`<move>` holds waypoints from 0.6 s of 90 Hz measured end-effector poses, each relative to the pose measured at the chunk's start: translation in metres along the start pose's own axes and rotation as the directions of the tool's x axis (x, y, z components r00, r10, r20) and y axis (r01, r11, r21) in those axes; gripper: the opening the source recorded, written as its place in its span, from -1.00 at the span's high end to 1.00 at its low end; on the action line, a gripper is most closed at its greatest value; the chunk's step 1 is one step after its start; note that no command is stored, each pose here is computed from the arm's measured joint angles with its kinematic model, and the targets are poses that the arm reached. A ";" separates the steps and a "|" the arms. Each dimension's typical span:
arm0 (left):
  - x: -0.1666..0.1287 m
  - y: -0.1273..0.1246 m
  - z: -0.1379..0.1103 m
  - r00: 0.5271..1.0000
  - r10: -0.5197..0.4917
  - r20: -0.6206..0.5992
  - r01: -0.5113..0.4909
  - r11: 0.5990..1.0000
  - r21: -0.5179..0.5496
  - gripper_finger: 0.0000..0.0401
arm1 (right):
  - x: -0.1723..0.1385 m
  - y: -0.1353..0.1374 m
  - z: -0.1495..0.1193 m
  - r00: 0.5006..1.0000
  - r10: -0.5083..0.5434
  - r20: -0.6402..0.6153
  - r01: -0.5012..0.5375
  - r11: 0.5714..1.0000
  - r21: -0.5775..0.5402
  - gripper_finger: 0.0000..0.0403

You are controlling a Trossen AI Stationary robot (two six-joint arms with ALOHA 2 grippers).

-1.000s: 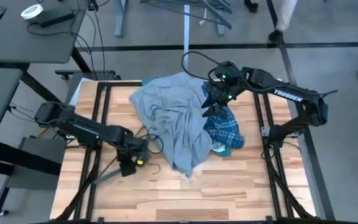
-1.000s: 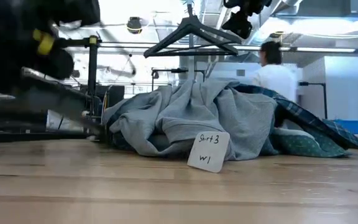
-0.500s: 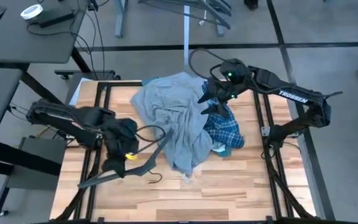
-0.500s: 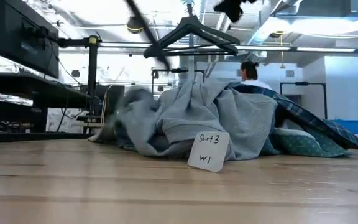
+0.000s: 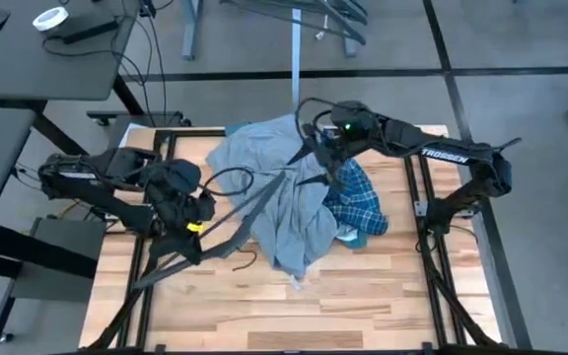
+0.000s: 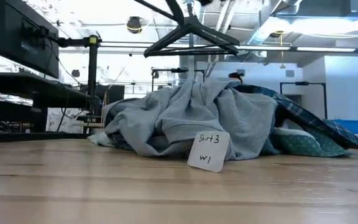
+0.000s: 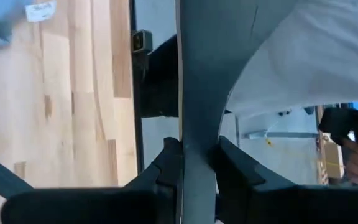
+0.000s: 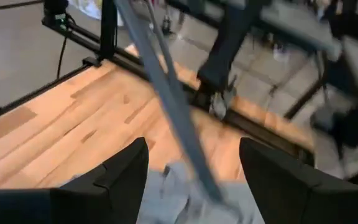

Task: Hang clothes
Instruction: Hang the gray hanger on the hanger rack

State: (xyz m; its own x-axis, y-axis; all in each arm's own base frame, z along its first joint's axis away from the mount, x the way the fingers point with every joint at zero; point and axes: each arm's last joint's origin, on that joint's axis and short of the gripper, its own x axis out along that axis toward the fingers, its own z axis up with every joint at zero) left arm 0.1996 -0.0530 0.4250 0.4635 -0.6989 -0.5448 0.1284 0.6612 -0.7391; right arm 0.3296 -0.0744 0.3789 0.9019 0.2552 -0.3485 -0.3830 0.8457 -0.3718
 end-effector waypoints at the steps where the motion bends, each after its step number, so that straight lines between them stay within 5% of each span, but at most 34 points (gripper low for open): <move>1: 0.000 0.000 0.000 1.000 0.001 0.000 -0.001 1.000 0.002 0.77 | 0.002 0.000 0.000 1.000 -0.010 -0.002 0.010 1.000 -0.006 -0.18; 35: 0.000 0.000 0.000 1.000 0.009 0.005 -0.009 1.000 0.018 0.77 | 0.047 0.005 -0.016 0.999 0.008 -0.031 -0.010 0.996 -0.084 -0.13; 54: 0.000 0.001 0.001 0.999 0.034 0.021 -0.034 0.999 0.022 0.77 | 0.051 0.008 -0.018 0.999 0.024 -0.045 -0.025 0.999 -0.033 0.54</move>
State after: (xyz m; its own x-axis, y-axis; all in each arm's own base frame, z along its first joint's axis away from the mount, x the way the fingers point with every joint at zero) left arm 0.2004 -0.0520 0.4245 0.4856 -0.6702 -0.5612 0.1314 0.6907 -0.7111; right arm 0.3688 -0.0633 0.3434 0.8826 0.2542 -0.3954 -0.4123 0.8227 -0.3914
